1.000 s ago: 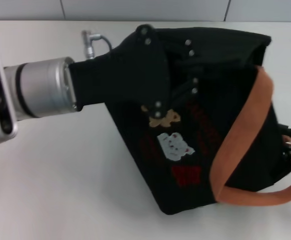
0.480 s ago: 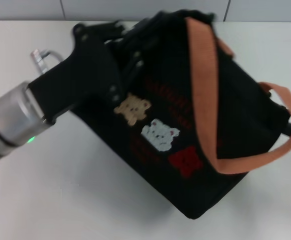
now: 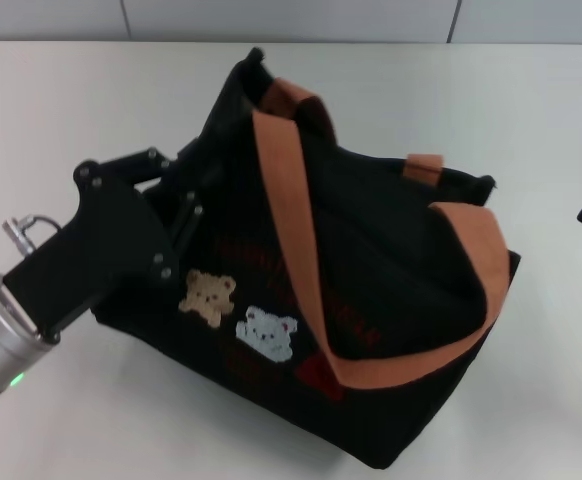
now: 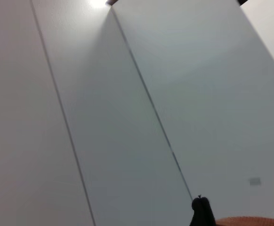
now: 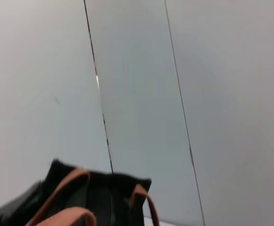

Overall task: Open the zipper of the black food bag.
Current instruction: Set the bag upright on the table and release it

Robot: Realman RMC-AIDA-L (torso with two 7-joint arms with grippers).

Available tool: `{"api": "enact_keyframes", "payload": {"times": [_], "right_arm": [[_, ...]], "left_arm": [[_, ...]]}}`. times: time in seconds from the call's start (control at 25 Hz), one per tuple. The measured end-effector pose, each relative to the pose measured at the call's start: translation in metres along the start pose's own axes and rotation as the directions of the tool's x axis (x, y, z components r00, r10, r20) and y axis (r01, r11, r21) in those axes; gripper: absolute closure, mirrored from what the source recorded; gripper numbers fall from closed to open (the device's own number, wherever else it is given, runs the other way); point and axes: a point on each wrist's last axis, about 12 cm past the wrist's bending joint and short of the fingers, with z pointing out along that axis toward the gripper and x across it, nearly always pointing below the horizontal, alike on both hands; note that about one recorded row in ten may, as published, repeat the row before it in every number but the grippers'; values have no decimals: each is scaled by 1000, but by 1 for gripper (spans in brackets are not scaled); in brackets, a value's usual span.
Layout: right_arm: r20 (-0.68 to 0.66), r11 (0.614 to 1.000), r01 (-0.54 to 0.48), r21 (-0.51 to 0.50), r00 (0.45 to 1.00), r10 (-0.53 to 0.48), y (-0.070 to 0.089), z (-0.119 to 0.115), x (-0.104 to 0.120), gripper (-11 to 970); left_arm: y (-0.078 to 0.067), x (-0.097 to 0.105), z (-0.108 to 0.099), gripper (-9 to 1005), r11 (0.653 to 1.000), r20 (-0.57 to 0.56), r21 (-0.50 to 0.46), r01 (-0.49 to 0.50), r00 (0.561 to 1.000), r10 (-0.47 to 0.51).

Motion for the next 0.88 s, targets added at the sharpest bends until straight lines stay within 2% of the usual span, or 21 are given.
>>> {"api": "enact_keyframes", "payload": {"times": [0.12,0.16,0.36,0.48,0.72,0.88], "right_arm": [[14,1000,-8,-5,1000,8,1,1,0,279],[17,1000,-9,-13,1000,10,1,4,0,278],[28,999,-14,-29,1000,15,0,10,0,271],[30,999,-11,-34,999,12,-1,12,-2,267],[40,999,-11,-46,999,13,-3,17,-3,259],[48,998,-15,-54,999,18,-1,17,-3,253]], "left_arm": [[-8,4,-10,867,999,-43,-15,52,998,-53],[-13,8,-17,867,995,-79,-26,99,992,-101],[-20,12,-22,838,984,-126,-20,174,976,-176],[-22,14,-18,793,980,-133,12,197,972,-194],[-14,15,2,703,974,-121,66,216,971,-207],[-10,12,5,513,979,-94,71,193,978,-186]]}}
